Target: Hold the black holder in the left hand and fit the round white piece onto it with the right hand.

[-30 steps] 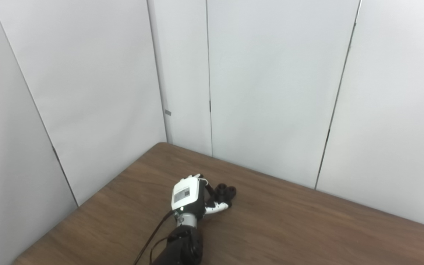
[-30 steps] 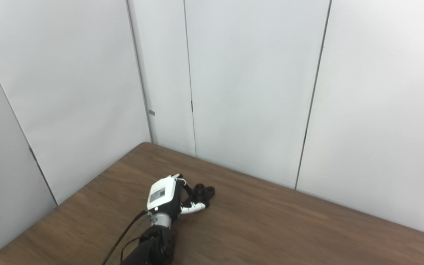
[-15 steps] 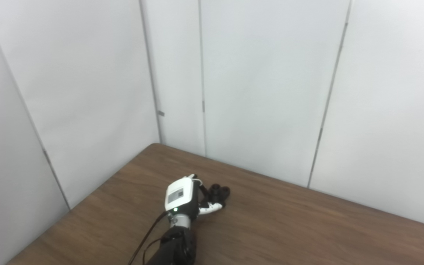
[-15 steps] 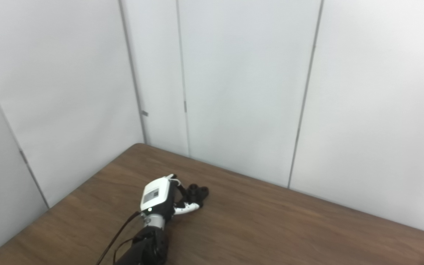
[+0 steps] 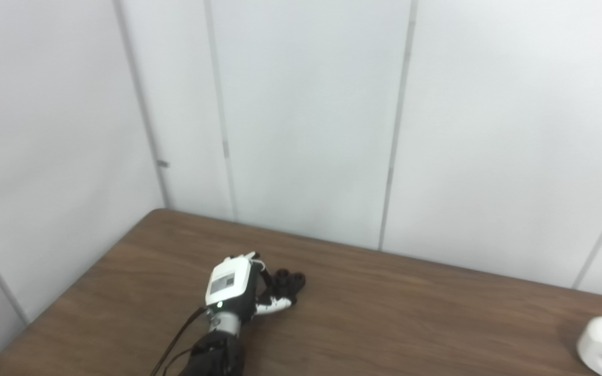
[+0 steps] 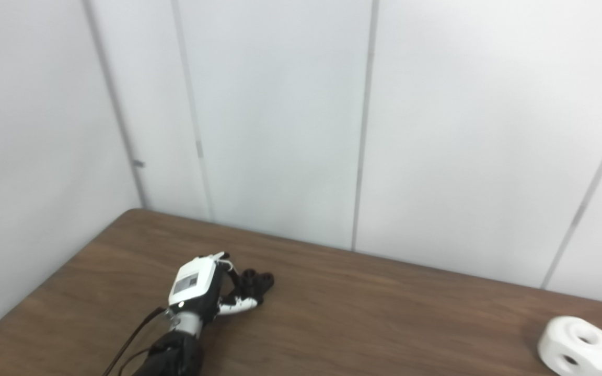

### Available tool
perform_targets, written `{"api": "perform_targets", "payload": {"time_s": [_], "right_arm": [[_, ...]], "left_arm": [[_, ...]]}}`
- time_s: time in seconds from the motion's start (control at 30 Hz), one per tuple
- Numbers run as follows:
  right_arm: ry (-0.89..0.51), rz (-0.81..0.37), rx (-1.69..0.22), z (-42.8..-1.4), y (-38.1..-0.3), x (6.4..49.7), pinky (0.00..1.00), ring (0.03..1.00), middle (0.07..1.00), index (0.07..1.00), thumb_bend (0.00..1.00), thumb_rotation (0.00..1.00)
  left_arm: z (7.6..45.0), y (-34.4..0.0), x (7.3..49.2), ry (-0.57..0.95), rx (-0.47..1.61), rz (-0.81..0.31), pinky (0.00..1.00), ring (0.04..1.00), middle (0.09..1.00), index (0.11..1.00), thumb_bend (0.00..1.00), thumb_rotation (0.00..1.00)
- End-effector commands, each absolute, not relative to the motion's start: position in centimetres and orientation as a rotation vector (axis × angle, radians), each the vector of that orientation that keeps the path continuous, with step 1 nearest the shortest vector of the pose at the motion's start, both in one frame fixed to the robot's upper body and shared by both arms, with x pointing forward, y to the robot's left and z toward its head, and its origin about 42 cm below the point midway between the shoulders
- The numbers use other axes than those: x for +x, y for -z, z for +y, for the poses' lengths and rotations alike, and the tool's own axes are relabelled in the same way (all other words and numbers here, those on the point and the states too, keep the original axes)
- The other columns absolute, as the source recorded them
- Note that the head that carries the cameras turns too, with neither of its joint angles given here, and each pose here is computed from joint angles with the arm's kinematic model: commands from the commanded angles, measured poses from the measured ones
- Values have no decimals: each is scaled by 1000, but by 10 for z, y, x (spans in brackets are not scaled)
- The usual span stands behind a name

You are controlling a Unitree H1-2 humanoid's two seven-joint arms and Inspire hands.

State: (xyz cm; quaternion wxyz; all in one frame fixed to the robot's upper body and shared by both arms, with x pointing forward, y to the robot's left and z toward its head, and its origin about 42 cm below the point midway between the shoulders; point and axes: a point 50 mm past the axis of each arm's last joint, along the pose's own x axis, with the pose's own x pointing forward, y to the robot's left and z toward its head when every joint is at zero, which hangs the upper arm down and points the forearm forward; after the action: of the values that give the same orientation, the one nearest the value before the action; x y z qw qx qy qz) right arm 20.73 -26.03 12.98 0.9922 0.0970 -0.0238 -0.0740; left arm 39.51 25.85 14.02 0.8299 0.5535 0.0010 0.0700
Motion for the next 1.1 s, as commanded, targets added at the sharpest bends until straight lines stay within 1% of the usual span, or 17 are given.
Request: {"api": "perform_targets", "payload": {"time_s": [0.0,0.07,0.13,0.17,0.23,0.37,0.5,0.53,0.6,0.7,0.9,1.07], "right_arm": [[196,-12,240,-250,-113,164,784,895,919,975,400,514],[200,-9,245,-248,-115,165,754,879,905,962,412,493],[208,-1,248,-244,-116,166,741,864,885,934,419,471],[213,4,249,-243,-117,166,723,856,877,920,441,465],[218,11,253,-239,-120,166,703,839,865,893,474,449],[215,8,249,-232,-122,168,677,825,856,874,479,413],[210,-1,237,-228,-123,168,660,815,850,872,501,402],[210,-2,232,-227,-123,168,646,808,848,869,535,417],[207,-4,227,-224,-124,168,635,802,840,858,560,425],[208,-7,226,-221,-125,168,623,792,824,843,558,390],[215,-9,222,-214,-129,167,615,787,839,843,551,337],[223,-17,223,-209,-132,167,620,784,834,832,538,301]], "left_arm": [[224,-126,379,3,1157,-18,949,903,889,482,518,52],[210,-124,370,30,1139,-42,952,905,889,482,518,50],[199,-120,362,50,1122,-61,986,904,884,483,518,50],[194,-117,358,60,1110,-68,982,904,884,483,518,50],[184,-114,350,81,1094,-88,952,901,883,483,517,49],[172,-109,338,109,1089,-122,869,874,869,483,517,51],[162,-108,324,164,1066,-132,860,877,877,482,516,50],[160,-108,320,177,1063,-133,874,883,884,483,516,50],[156,-108,313,205,1064,-144,881,883,883,483,516,50],[152,-110,304,248,1059,-157,888,885,882,482,517,49],[148,-113,291,335,1045,-186,919,892,882,482,517,49],[147,-117,284,404,1031,-209,976,910,887,483,516,49]]}}
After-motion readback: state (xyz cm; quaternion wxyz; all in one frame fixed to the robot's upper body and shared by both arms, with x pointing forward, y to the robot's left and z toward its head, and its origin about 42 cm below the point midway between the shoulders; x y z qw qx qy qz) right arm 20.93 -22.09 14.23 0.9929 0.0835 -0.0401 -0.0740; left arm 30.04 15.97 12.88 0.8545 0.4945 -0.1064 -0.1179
